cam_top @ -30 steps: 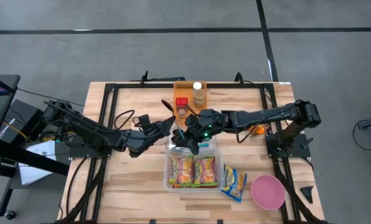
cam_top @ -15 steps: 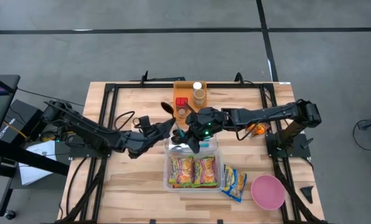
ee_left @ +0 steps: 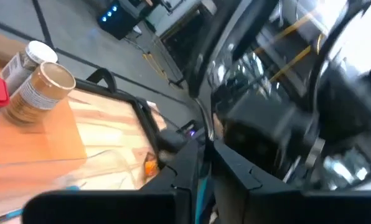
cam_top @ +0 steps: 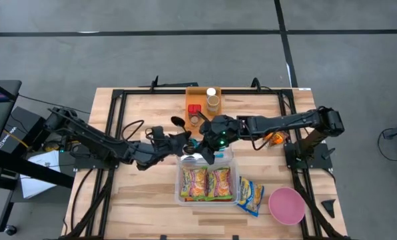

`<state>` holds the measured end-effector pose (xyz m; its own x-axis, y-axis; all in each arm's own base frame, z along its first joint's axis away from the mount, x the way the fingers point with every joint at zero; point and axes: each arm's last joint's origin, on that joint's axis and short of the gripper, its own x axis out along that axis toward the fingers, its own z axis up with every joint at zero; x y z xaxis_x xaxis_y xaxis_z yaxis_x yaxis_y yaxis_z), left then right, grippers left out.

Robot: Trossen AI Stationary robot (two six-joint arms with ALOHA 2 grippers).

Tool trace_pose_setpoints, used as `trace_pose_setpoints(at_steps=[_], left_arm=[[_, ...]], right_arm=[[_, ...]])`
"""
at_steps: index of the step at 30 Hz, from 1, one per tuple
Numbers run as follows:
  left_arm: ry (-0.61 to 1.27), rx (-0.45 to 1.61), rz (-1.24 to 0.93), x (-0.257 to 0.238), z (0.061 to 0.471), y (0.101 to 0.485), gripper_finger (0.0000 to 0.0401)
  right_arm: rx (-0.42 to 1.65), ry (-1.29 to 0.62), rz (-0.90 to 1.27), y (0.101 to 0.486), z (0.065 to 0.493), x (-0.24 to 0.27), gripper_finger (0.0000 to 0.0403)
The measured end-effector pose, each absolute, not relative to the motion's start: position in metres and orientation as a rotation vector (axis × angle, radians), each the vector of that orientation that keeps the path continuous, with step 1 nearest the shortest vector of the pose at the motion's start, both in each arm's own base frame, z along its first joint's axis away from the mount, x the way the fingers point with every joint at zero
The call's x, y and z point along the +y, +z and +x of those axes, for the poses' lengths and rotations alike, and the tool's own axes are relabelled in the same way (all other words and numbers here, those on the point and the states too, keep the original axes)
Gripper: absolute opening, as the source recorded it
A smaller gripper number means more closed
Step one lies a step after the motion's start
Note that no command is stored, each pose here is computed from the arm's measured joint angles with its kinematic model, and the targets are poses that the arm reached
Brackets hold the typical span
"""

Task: Pick & Place Food Item
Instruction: Put the blue spoon into the transparent bin

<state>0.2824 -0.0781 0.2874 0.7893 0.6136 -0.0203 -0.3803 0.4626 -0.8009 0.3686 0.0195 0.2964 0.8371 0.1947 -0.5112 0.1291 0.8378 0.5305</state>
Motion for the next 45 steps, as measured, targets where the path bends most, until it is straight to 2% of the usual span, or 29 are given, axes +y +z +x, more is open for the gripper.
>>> trace_pose_setpoints(at_steps=[8, 19, 25, 31, 37, 45], left_arm=[[0.599, -0.215, -0.772, -0.089, 0.276, 0.288, 0.0052], [0.558, -0.076, -0.670, -0.101, 0.247, 0.295, 0.0052], [0.521, -0.020, -0.629, -0.103, 0.222, 0.305, 0.0053], [0.511, 0.002, -0.606, -0.100, 0.204, 0.313, 0.0046], [0.510, 0.029, -0.588, -0.100, 0.200, 0.311, 0.0040], [0.502, 0.032, -0.624, -0.102, 0.197, 0.311, 0.0040]], right_arm=[[0.597, 0.018, 0.553, 0.312, 0.351, 0.009, 0.0001], [0.689, -0.039, 0.452, 0.331, 0.313, -0.013, 0.0000], [0.872, 0.069, 0.365, 0.320, 0.297, -0.018, 0.0000], [0.947, 0.208, 0.360, 0.304, 0.292, -0.023, 0.0000], [0.961, 0.296, 0.363, 0.284, 0.297, -0.032, 0.0000], [0.979, 0.316, 0.310, 0.266, 0.308, -0.039, 0.0000]])
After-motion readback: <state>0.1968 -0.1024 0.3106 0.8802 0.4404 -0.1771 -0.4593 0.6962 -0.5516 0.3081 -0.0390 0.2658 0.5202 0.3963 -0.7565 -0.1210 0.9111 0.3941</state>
